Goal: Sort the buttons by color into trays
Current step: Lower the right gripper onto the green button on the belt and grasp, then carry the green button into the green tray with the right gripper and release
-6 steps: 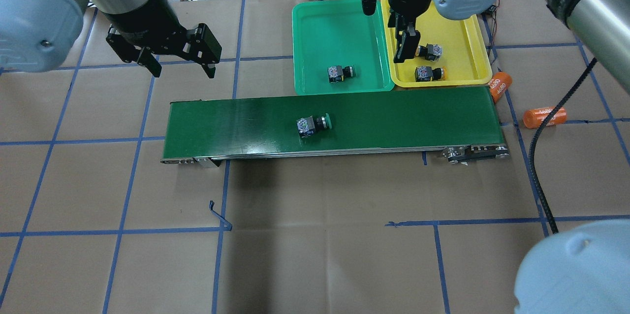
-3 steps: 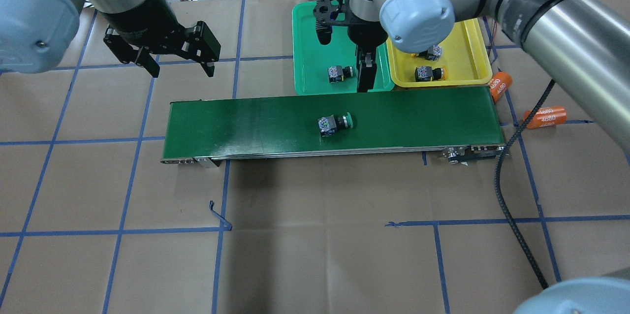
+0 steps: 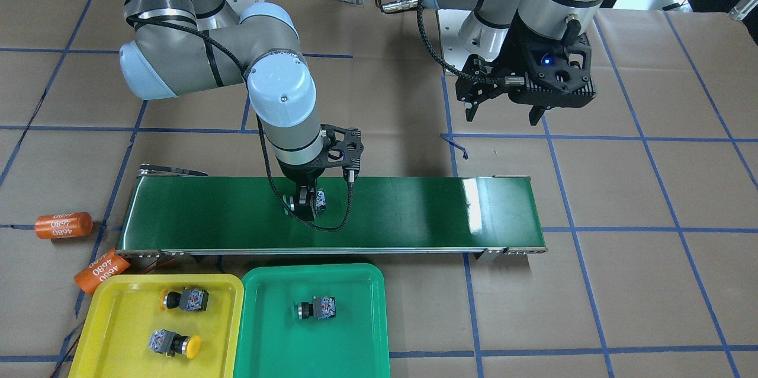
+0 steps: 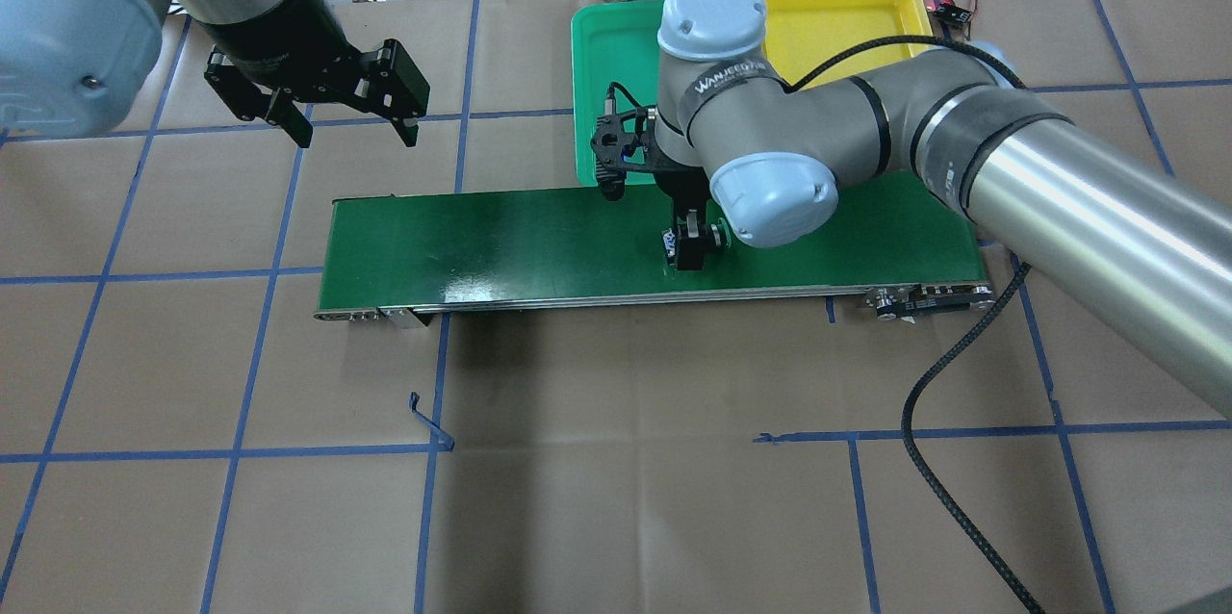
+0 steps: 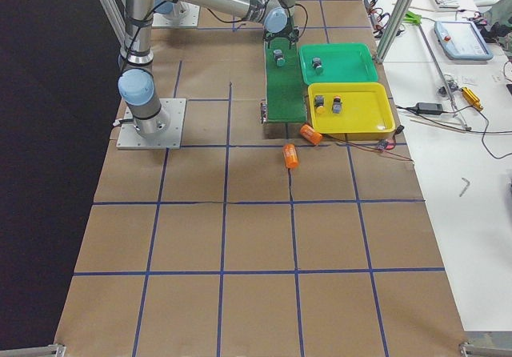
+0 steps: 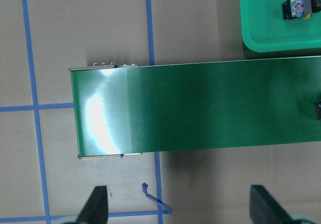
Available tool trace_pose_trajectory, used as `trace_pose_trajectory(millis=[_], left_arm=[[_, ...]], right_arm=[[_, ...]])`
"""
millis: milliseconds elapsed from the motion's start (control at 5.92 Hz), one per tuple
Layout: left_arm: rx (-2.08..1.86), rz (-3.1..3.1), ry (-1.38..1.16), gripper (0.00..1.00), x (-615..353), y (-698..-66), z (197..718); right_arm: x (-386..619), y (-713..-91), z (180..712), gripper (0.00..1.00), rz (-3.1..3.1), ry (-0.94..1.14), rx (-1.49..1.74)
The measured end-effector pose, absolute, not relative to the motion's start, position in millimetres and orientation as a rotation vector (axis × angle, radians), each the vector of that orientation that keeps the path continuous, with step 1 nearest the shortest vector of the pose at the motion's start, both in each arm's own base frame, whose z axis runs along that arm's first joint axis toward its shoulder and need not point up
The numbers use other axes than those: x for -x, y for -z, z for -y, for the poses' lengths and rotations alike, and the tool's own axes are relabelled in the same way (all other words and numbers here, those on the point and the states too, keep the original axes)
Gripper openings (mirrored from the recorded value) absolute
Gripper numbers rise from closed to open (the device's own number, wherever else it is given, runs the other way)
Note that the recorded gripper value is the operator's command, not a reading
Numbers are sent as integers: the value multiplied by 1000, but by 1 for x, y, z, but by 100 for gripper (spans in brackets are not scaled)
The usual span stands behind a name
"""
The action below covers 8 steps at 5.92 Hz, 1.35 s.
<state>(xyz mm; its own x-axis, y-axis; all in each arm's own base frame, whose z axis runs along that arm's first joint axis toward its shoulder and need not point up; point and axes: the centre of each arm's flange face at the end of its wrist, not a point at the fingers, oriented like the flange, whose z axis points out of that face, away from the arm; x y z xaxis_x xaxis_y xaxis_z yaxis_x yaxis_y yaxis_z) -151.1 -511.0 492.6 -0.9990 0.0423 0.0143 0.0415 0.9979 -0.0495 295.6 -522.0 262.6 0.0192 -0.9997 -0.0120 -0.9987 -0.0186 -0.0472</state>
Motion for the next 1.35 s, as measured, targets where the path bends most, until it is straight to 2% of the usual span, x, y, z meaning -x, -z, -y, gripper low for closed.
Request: trace_pose_trajectory(millis=[169, 338, 506, 675, 844, 1350], left_arm=[[58, 3124, -92, 99, 149, -495, 512], [60, 3123, -101, 99, 148, -499, 510], [60, 3121, -81, 99, 148, -502, 503], [57, 3120, -49, 99, 147, -504, 497], [54, 3122, -40, 99, 147, -505, 495], [40, 3122, -30, 99, 146, -504, 497]], right_arm=[[-277, -247, 517, 100, -2130, 51, 2261], [-255, -239, 520, 73, -2102, 52, 2289], [-235, -235, 524, 40, -2094, 48, 2299], [-223, -236, 526, 18, -2106, 46, 2300], [-212, -238, 530, 13, -2129, 45, 2290], [-159, -279, 550, 14, -2205, 119, 2306]])
